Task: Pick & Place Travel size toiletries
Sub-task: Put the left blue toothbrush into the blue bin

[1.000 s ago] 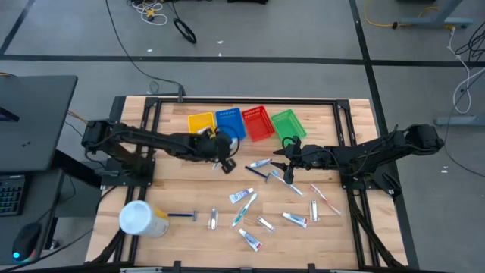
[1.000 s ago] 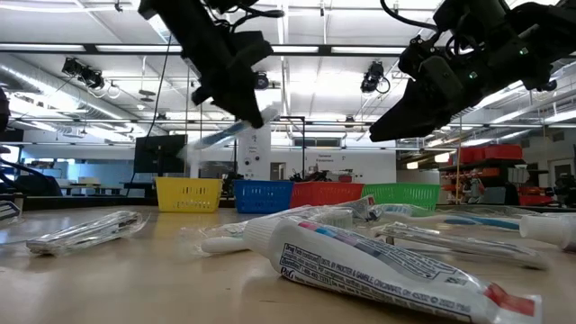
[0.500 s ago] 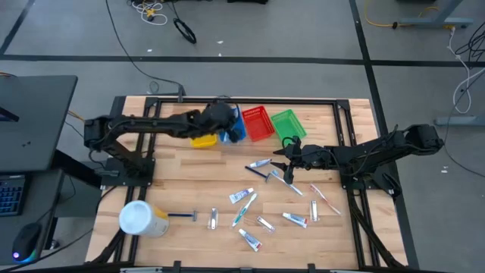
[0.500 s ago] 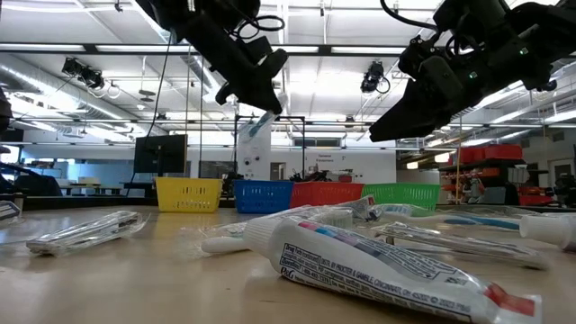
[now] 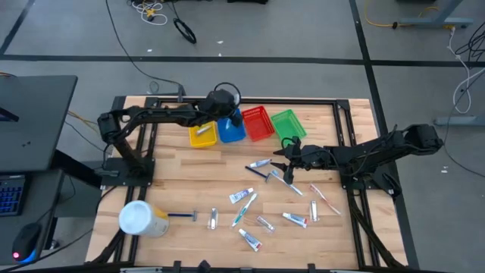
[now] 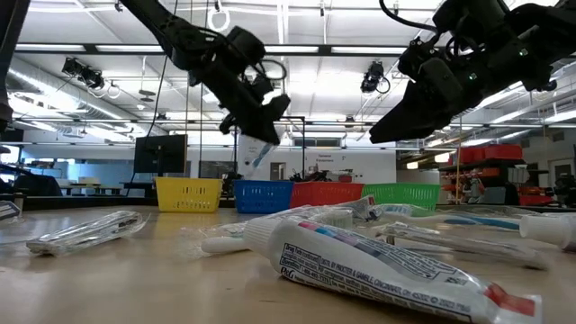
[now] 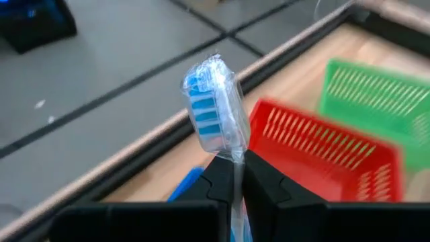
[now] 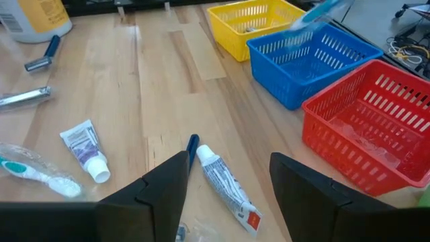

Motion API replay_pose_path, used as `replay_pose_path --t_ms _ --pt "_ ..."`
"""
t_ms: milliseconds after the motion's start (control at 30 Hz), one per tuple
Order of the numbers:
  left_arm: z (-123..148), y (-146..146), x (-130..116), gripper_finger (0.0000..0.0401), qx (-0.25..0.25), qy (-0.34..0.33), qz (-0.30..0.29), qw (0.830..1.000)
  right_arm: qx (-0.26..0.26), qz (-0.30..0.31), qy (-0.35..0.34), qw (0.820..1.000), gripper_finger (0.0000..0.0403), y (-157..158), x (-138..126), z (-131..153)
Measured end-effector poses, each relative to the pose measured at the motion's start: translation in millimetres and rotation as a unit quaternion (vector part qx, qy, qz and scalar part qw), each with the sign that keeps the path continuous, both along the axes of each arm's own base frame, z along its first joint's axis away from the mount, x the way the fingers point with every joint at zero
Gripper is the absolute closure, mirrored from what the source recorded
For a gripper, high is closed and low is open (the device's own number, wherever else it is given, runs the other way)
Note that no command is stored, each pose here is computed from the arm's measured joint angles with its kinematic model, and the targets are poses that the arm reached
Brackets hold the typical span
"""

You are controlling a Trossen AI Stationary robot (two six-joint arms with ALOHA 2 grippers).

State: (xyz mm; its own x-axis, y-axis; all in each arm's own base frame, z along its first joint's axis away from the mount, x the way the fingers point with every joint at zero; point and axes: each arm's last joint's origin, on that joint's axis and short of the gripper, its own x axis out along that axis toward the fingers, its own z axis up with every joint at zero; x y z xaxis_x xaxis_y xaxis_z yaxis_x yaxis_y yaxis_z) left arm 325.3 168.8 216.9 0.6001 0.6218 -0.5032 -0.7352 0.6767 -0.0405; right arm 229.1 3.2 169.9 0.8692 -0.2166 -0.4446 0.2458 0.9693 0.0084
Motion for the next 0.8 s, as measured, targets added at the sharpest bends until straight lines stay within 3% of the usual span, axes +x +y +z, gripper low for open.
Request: replay_pose_path --t_ms 133,800 --pt "-12.6 7.6 1.6 0.0378 -0.007 0.012 0.008 1.000 0.000 0.000 0.003 1.000 0.0183 0.0 0.5 -1.3" --pt "-26.5 -1.9 -2.4 0.0378 -0.029 0.034 0.020 0.999 0.017 -0.006 0.002 1.000 0.0183 0.4 0.3 -1.9"
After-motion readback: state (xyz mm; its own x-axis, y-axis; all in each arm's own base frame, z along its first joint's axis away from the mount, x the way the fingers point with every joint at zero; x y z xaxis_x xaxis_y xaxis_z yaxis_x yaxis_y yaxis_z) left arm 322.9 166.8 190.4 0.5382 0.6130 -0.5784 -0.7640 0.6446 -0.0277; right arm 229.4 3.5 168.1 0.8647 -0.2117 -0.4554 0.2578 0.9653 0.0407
